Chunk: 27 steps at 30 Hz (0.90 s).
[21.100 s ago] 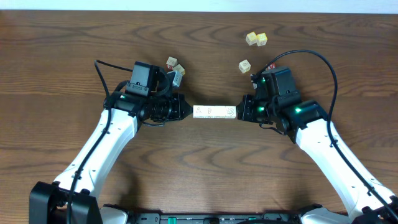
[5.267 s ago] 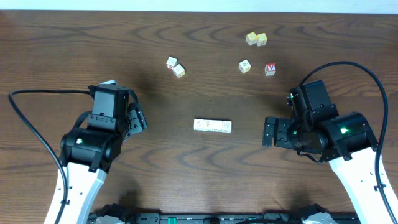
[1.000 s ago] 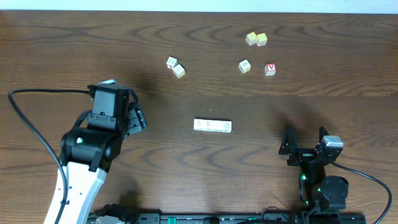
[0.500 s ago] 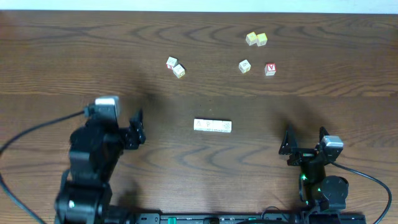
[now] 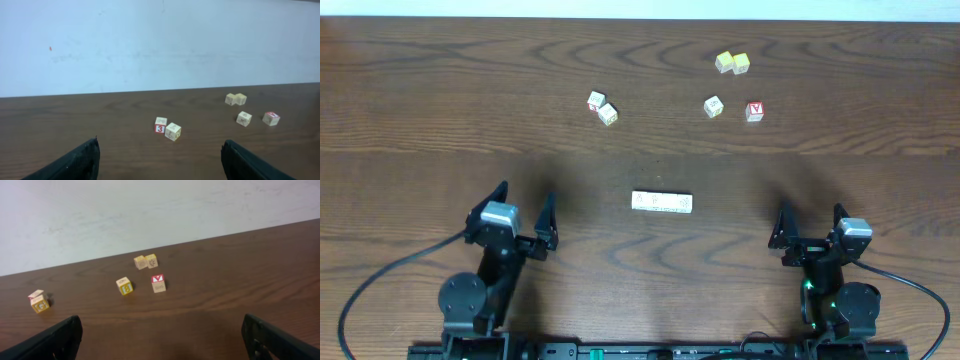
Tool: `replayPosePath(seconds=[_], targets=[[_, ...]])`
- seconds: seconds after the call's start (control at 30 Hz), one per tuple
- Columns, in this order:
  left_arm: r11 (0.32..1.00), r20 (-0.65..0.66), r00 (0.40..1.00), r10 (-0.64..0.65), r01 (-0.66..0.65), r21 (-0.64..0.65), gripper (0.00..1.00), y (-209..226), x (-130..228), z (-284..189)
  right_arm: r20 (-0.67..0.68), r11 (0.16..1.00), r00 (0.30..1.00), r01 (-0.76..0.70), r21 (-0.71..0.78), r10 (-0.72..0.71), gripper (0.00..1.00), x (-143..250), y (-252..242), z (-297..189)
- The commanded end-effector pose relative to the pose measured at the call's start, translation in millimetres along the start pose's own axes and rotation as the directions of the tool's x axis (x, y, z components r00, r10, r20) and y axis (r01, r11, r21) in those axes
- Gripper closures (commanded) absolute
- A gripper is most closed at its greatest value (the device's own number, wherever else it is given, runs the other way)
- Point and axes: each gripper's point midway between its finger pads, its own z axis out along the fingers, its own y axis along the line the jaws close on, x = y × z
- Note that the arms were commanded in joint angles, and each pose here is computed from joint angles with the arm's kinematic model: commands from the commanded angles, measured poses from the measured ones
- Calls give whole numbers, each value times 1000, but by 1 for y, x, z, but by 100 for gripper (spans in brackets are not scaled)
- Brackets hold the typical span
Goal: Lift 4 blocks
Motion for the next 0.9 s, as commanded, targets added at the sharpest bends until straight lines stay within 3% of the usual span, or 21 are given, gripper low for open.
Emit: replayPosePath(seconds=[0.0, 0.57, 0.87], targets=[[998, 84, 996, 32, -28, -48, 22, 9, 3, -7, 0, 1000, 1000, 11, -2, -11, 1, 1, 1, 0], [996, 129, 991, 40, -28, -88, 22, 20, 17, -12, 0, 1000, 1000, 11, -2, -11, 1, 1, 1, 0], [992, -108, 994, -29, 15, -123, 22, 27, 77, -12, 0, 1000, 1000, 11, -2, -11, 1, 1, 1, 0]])
